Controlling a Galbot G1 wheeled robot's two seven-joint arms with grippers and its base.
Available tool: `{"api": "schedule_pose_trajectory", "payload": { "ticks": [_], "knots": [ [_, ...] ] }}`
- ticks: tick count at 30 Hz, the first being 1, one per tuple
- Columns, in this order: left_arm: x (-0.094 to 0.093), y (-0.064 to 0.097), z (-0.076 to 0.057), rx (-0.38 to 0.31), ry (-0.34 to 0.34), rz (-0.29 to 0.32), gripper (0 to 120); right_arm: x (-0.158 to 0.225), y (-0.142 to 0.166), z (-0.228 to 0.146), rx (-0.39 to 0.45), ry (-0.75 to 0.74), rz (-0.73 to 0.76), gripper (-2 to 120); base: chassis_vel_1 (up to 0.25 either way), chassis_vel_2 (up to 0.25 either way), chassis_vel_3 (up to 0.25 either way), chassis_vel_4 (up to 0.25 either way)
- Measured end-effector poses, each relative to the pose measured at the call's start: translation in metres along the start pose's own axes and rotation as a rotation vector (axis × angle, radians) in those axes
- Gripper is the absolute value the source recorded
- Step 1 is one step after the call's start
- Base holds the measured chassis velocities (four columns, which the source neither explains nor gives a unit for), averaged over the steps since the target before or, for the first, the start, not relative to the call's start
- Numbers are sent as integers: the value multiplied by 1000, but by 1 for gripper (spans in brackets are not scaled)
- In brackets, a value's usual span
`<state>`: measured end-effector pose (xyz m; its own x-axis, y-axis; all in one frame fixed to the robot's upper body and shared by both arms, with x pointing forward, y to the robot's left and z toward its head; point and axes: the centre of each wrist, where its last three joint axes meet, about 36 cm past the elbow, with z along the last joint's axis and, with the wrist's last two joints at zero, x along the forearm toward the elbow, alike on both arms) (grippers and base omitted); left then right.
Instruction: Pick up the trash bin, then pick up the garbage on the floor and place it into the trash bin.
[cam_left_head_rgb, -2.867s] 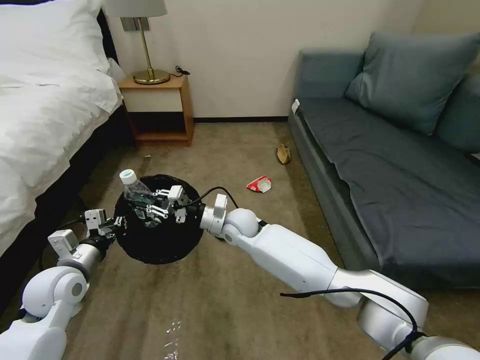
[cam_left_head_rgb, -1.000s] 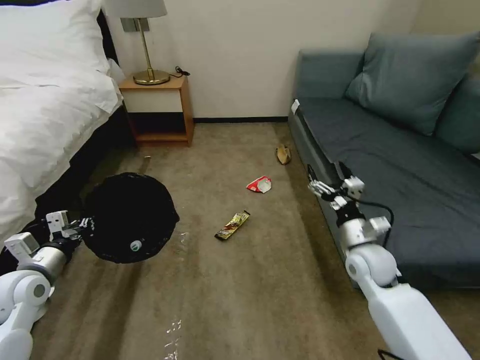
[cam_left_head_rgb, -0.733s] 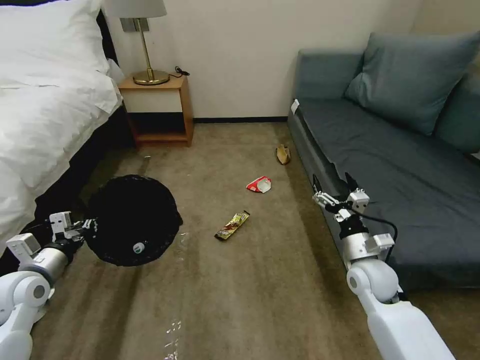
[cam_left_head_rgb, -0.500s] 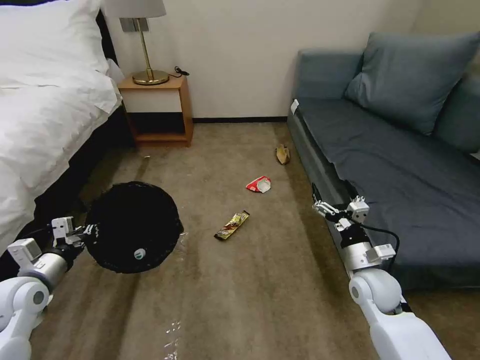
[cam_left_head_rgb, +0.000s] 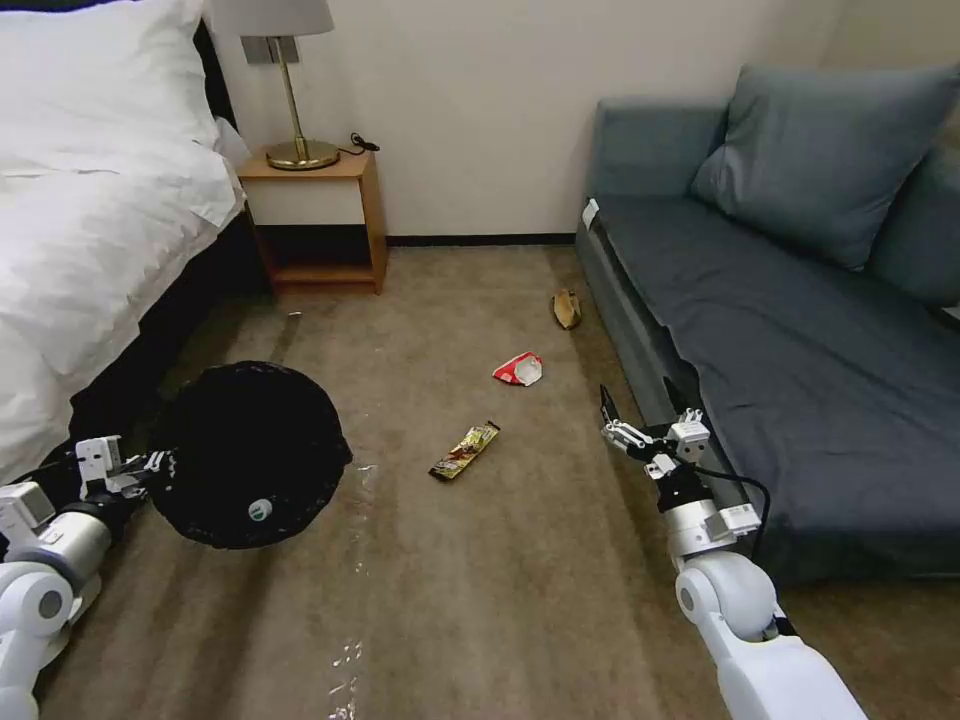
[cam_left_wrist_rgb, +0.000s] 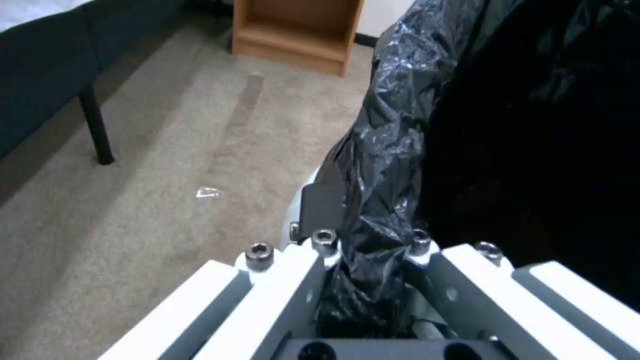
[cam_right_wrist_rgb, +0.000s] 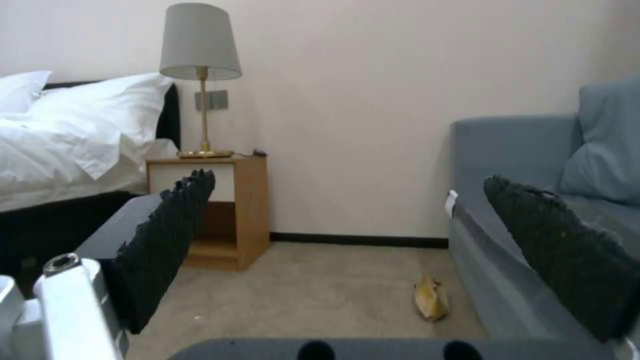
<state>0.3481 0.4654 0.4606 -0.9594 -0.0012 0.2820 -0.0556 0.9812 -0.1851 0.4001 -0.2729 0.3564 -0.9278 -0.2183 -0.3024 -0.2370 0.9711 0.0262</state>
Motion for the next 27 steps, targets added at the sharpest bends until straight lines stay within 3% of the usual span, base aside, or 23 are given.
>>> {"api": "schedule_pose_trajectory", "payload": {
  "ticks": [27],
  "knots": [
    [-6,-7,0,10,-13,-2,2,3,1,10,-7,10,-25,100,0,0,0,0]
  ]
}}
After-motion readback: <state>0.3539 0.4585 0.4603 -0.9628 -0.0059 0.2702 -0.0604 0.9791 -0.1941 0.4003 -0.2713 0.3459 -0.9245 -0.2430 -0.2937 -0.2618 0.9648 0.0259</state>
